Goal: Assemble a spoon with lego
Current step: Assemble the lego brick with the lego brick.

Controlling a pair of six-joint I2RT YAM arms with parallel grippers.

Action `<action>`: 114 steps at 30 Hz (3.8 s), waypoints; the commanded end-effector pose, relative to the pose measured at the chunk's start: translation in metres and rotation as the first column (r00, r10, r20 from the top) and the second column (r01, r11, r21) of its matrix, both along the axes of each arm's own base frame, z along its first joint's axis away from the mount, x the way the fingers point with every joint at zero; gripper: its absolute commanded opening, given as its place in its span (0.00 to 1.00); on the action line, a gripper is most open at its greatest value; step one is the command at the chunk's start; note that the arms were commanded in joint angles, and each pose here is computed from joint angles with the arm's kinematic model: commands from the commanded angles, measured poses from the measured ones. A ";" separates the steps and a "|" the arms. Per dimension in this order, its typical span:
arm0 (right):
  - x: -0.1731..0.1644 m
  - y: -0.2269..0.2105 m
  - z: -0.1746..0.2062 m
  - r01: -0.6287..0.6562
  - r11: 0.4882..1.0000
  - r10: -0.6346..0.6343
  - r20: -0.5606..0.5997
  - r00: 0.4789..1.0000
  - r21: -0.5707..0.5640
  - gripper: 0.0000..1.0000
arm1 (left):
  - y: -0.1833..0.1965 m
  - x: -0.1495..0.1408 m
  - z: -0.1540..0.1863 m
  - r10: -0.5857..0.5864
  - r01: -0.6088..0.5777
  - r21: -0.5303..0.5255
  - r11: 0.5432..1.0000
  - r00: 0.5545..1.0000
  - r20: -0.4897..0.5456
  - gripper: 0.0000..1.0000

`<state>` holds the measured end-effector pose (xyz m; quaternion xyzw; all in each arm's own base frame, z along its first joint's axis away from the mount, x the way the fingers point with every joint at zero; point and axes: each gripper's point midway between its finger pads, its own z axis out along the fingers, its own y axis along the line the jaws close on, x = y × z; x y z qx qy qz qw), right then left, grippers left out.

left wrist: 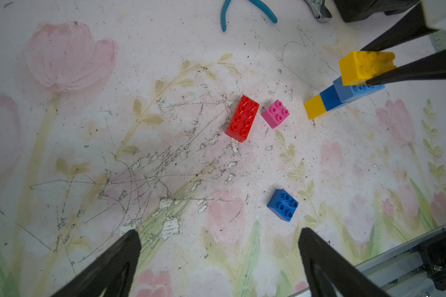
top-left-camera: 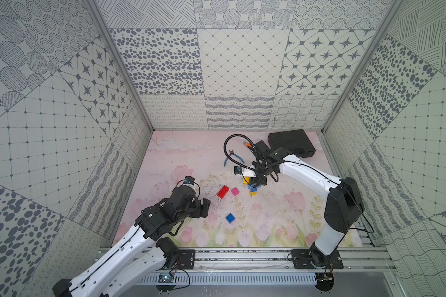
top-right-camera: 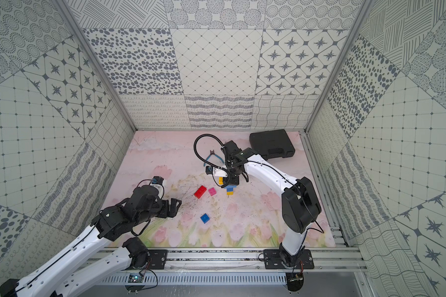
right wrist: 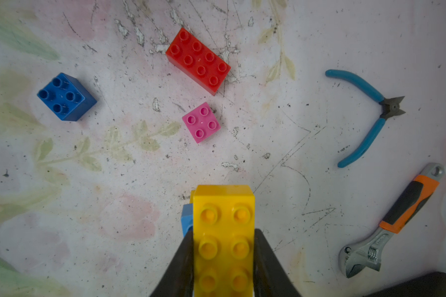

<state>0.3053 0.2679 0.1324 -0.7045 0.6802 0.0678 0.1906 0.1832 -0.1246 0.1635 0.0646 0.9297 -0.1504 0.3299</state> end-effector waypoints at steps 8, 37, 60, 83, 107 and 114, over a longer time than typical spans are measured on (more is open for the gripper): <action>-0.012 -0.015 -0.008 0.005 0.999 -0.006 -0.029 1.000 -0.042 0.04 | -0.003 0.005 0.005 -0.008 0.008 -0.005 1.000 1.000 0.030 0.98; -0.015 -0.016 -0.006 -0.036 0.999 0.035 -0.031 0.999 -0.031 0.04 | -0.003 0.005 0.003 -0.009 0.009 0.002 1.000 1.000 0.025 0.98; -0.001 -0.011 0.019 -0.020 1.000 0.019 0.017 1.000 0.017 0.03 | -0.002 0.005 0.003 -0.006 0.006 0.007 1.000 1.000 0.024 0.98; 0.000 -0.015 -0.005 -0.002 1.000 0.002 -0.023 1.000 0.004 0.03 | -0.001 0.006 0.002 -0.004 0.003 0.013 1.000 1.000 0.023 0.98; -0.009 -0.025 -0.031 0.033 0.999 -0.036 -0.075 0.997 -0.036 0.02 | -0.002 0.005 0.002 -0.008 0.008 0.012 1.000 1.000 0.023 0.98; -0.016 -0.034 -0.041 0.070 0.997 -0.074 -0.100 0.992 -0.043 0.01 | -0.003 0.005 0.003 -0.014 0.013 0.010 1.000 1.000 0.022 0.98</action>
